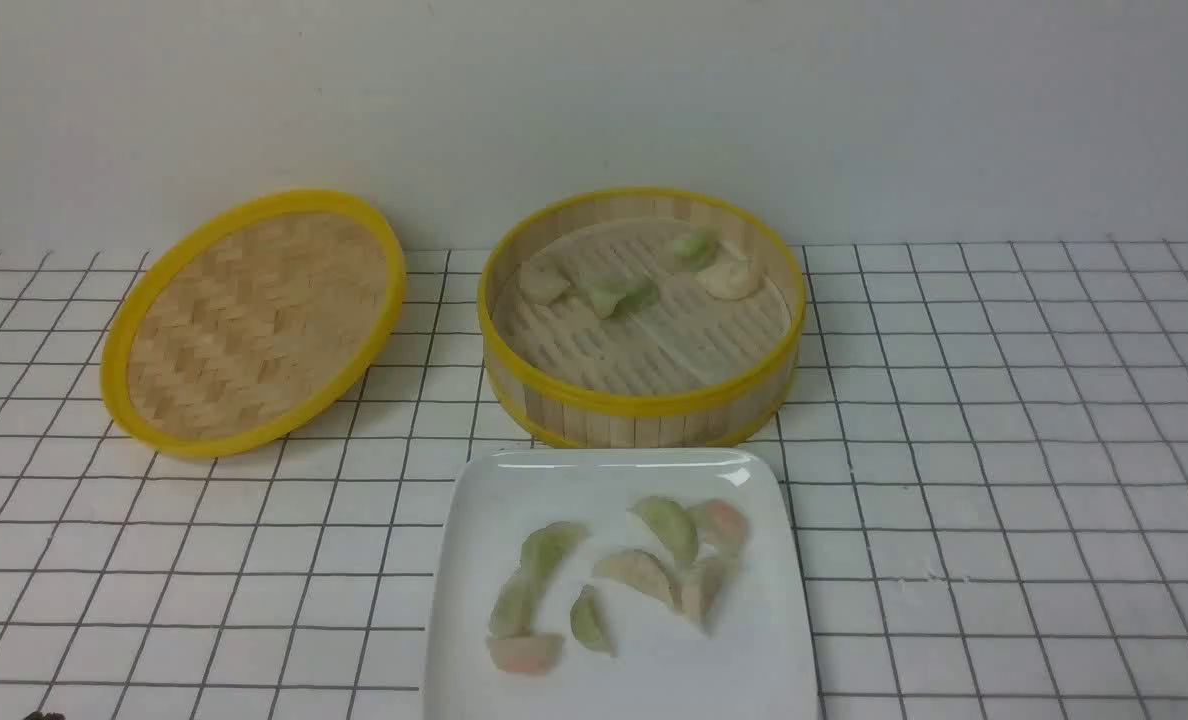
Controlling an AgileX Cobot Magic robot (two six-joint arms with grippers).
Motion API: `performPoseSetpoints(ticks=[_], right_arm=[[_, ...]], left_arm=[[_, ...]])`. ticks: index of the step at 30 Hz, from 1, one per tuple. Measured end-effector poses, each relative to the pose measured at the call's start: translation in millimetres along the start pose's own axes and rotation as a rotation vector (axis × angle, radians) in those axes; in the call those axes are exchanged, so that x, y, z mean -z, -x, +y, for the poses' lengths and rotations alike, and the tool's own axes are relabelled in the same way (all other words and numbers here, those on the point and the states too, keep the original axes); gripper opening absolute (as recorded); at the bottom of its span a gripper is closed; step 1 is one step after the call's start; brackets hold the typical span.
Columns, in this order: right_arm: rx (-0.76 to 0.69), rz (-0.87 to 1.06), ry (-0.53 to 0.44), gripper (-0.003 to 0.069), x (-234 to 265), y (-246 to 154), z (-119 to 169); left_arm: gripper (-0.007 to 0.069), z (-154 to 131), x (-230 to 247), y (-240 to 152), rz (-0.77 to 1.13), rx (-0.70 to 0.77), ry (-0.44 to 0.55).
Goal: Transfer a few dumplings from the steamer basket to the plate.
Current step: Use the right arm to grab a dumpling from inside the steamer
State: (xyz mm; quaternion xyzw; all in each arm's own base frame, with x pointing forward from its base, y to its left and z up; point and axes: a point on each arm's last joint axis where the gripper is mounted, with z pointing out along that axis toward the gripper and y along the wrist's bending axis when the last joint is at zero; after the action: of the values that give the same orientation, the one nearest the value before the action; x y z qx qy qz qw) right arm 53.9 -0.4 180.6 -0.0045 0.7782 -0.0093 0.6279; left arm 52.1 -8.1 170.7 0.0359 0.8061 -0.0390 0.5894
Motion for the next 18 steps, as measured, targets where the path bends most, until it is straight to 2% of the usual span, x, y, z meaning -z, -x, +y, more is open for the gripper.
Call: performPoseSetpoints(ticks=[18], right_arm=[[0.007, 0.000, 0.000, -0.0015, 0.0, 0.0, 0.0]], left_arm=[[-0.0006, 0.0, 0.0, 0.0, 0.000, 0.000, 0.000]])
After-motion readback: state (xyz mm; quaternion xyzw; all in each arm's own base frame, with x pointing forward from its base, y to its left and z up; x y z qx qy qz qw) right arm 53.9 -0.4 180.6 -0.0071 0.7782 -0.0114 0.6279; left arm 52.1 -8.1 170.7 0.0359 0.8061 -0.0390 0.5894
